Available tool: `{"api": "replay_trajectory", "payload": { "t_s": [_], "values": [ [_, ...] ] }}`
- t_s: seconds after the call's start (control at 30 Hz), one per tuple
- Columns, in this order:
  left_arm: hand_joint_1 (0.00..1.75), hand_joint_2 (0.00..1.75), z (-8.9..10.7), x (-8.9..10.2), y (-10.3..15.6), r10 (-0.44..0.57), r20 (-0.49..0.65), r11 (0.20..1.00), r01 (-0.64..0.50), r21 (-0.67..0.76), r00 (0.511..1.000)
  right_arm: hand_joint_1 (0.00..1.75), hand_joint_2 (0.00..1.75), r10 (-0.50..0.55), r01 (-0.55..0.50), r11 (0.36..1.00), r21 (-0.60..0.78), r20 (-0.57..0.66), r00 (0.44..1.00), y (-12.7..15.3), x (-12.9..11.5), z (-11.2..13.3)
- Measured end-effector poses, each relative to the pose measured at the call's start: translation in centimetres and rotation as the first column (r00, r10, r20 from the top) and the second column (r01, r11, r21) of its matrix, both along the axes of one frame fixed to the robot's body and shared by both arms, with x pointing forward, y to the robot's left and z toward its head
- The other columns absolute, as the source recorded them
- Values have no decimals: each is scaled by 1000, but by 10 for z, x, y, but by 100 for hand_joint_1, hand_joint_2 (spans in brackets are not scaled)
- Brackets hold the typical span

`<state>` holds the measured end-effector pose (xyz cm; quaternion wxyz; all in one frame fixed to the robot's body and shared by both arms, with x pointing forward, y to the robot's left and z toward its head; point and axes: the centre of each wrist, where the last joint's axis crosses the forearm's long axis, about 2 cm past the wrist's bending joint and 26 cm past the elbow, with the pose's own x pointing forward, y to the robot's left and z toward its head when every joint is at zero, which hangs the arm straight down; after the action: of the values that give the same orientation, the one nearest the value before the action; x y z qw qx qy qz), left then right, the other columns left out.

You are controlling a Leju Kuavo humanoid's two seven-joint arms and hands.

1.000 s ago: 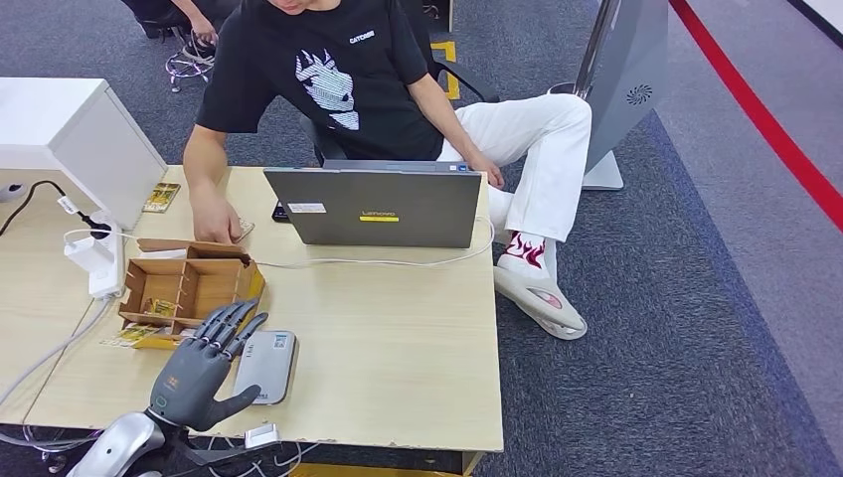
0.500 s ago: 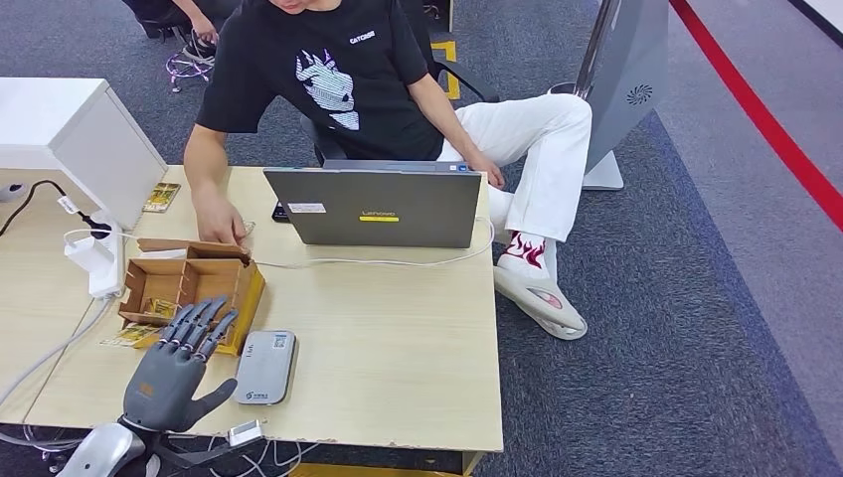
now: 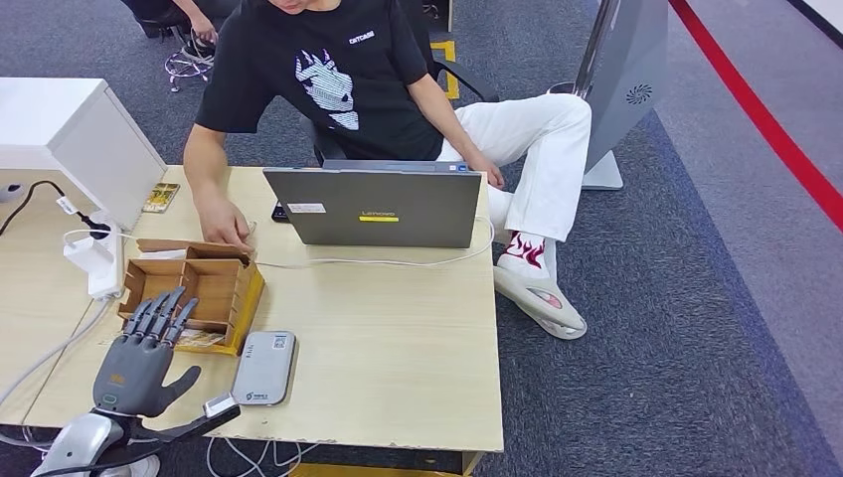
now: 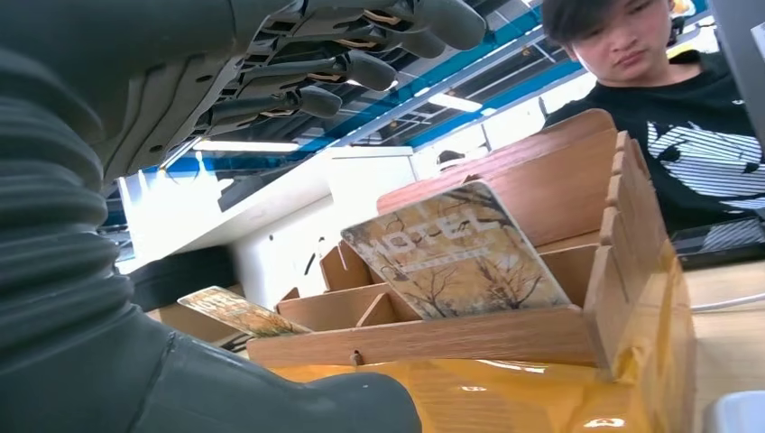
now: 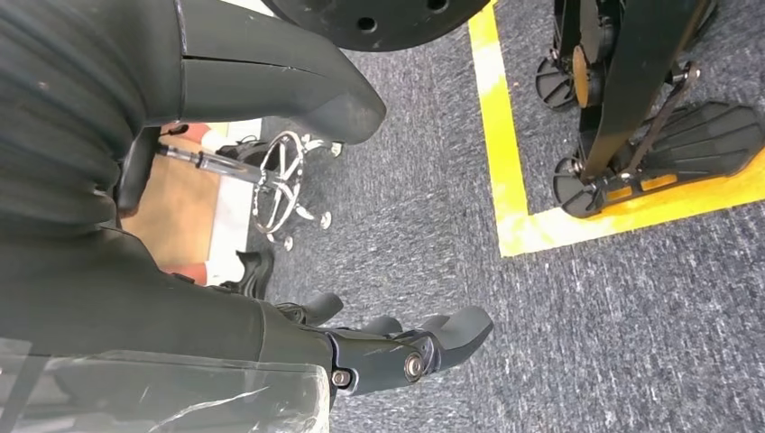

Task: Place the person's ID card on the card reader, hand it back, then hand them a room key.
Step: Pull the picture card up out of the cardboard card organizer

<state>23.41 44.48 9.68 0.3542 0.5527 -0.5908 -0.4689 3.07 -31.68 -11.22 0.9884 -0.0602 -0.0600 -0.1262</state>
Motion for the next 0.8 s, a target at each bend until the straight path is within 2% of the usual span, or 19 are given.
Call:
{"api": "replay_trajectory", "payload": {
  "t_s": [0.27,0.63,0.67,0.77,0.8],
  "values": [
    [0,175,-5,3,1,15,-16,1000,-15,-6,1000,0,175,7,-7,1000,-1,-1,1000,0,0,0],
    [0,175,-3,17,0,29,-6,1000,-29,-2,1000,0,175,20,-20,1000,-2,-2,1000,0,0,0],
    [39,175,-3,17,0,29,-7,1000,-29,-3,1000,0,175,20,-20,1000,-2,-2,1000,0,0,0],
    [170,175,-4,17,0,31,-8,1000,-31,-5,999,0,175,20,-20,1000,-2,-2,1000,0,1,0],
    [175,175,-4,17,0,31,-9,1000,-31,-5,999,0,175,20,-20,1000,-2,-1,1000,0,1,0]
  ]
}}
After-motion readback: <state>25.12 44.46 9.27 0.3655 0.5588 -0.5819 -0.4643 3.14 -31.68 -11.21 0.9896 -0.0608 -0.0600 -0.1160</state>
